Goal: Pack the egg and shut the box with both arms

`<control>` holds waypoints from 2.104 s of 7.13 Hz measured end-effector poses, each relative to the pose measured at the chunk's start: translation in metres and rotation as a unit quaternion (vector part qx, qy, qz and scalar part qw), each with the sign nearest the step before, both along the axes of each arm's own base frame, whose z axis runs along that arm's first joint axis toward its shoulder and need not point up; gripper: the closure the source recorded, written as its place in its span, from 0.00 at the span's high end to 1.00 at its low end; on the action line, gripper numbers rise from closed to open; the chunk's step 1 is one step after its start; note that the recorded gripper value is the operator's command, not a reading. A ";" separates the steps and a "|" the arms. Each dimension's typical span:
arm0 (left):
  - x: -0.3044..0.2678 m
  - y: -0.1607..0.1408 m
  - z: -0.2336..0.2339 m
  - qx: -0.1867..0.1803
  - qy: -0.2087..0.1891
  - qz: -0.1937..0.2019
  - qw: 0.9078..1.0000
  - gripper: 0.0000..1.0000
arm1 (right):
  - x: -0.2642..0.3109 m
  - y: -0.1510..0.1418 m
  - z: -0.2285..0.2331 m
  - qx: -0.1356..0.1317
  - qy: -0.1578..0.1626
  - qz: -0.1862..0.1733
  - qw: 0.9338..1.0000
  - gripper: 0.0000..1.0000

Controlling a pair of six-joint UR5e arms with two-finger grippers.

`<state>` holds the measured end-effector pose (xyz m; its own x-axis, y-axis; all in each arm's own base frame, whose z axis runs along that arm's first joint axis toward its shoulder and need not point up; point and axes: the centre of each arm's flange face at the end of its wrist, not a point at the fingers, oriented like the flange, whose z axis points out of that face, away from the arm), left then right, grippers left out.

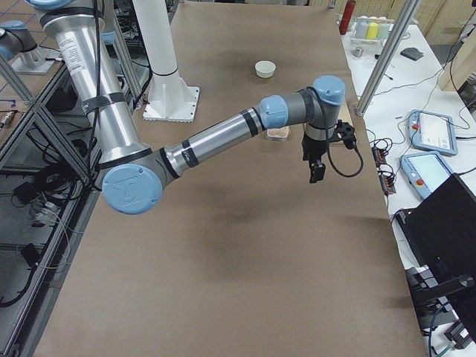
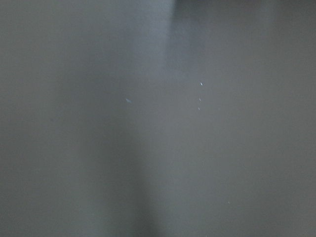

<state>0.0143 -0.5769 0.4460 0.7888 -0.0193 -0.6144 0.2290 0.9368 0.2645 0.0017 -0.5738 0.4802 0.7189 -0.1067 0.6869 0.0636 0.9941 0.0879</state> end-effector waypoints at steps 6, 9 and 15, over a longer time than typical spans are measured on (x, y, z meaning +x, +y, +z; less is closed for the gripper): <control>-0.042 0.049 0.166 -0.082 -0.002 0.044 0.996 0.98 | 0.051 0.087 0.082 -0.043 -0.035 0.028 0.998 1.00; -0.054 0.054 0.177 -0.097 0.036 0.040 0.994 0.98 | 0.053 0.092 0.086 -0.050 -0.034 0.033 0.998 1.00; -0.056 0.052 0.167 -0.093 0.068 0.044 0.992 0.98 | 0.052 0.094 0.084 -0.049 -0.038 0.035 0.997 1.00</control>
